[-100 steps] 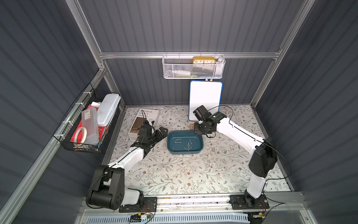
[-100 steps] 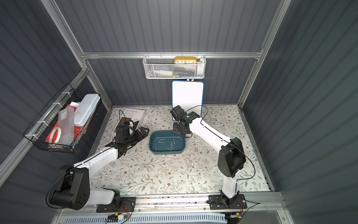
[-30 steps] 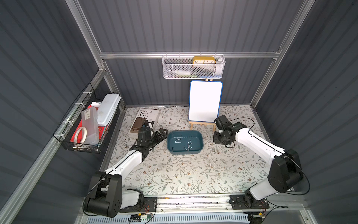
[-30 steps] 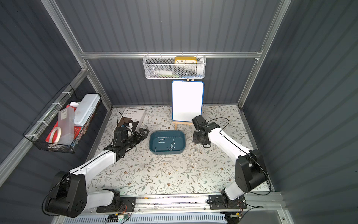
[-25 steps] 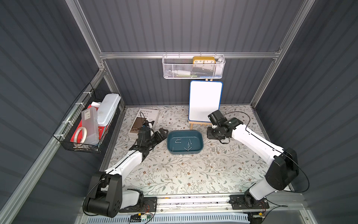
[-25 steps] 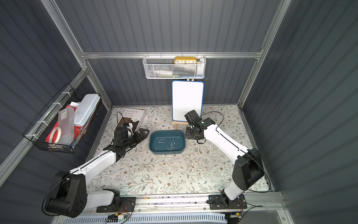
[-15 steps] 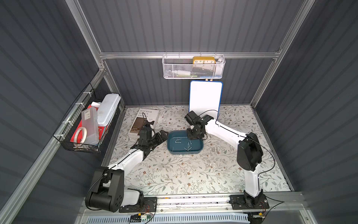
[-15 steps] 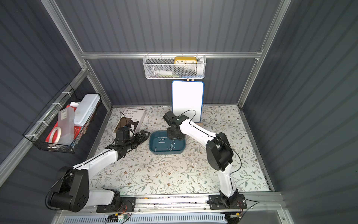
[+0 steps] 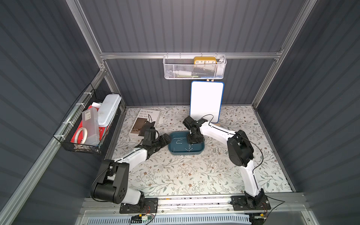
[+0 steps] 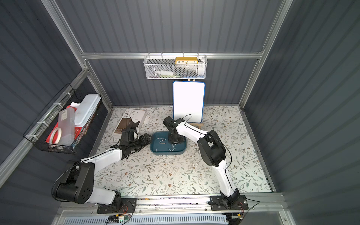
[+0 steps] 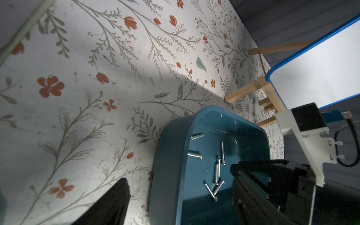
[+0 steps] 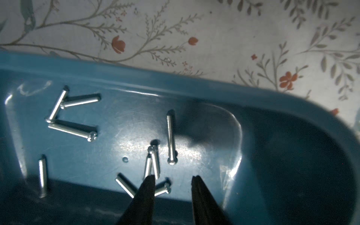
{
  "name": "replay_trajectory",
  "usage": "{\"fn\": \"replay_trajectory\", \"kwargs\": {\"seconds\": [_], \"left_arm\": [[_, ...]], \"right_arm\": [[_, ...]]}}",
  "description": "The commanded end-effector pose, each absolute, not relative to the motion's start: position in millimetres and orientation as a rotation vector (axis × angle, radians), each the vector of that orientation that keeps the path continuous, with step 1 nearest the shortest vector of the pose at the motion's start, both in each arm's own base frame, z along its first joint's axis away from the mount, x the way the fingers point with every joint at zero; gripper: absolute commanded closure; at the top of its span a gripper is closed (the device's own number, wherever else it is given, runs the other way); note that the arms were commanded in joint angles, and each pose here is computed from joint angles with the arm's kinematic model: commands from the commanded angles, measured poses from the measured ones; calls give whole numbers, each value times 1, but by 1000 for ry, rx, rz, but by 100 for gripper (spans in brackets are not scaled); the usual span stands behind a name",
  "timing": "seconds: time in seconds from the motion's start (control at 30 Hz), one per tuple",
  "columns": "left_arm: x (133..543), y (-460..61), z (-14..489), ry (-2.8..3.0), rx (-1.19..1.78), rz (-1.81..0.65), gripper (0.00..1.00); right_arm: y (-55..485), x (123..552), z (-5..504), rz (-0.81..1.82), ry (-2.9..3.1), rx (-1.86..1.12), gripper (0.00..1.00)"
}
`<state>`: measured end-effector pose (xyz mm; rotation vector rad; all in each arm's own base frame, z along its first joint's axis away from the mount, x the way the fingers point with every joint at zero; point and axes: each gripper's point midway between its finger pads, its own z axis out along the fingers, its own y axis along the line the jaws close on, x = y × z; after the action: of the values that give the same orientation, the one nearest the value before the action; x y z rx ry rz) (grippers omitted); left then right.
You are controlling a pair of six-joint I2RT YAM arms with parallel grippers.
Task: Take out the screws from the storage box
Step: Pick up the screw from the storage box.
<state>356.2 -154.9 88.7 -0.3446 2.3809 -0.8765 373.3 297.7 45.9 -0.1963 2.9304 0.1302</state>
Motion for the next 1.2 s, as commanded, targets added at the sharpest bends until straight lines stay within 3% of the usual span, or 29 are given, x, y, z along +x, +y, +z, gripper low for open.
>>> {"fn": "replay_trajectory", "kwargs": {"seconds": [0.0,0.4,0.8,1.17], "left_arm": [[364,-162,103,2342,-310,-907,14],[363,-165,98,2367,-301,-907,16],[364,-161,94,2366,-369,-877,16],[366,-158,96,2355,-387,-860,15]], "right_arm": [[300,386,41,119,2912,-173,66],[298,393,19,73,2932,-144,73],[280,372,-11,-37,3012,-159,80],[289,381,1,-33,2980,-186,95]]}}
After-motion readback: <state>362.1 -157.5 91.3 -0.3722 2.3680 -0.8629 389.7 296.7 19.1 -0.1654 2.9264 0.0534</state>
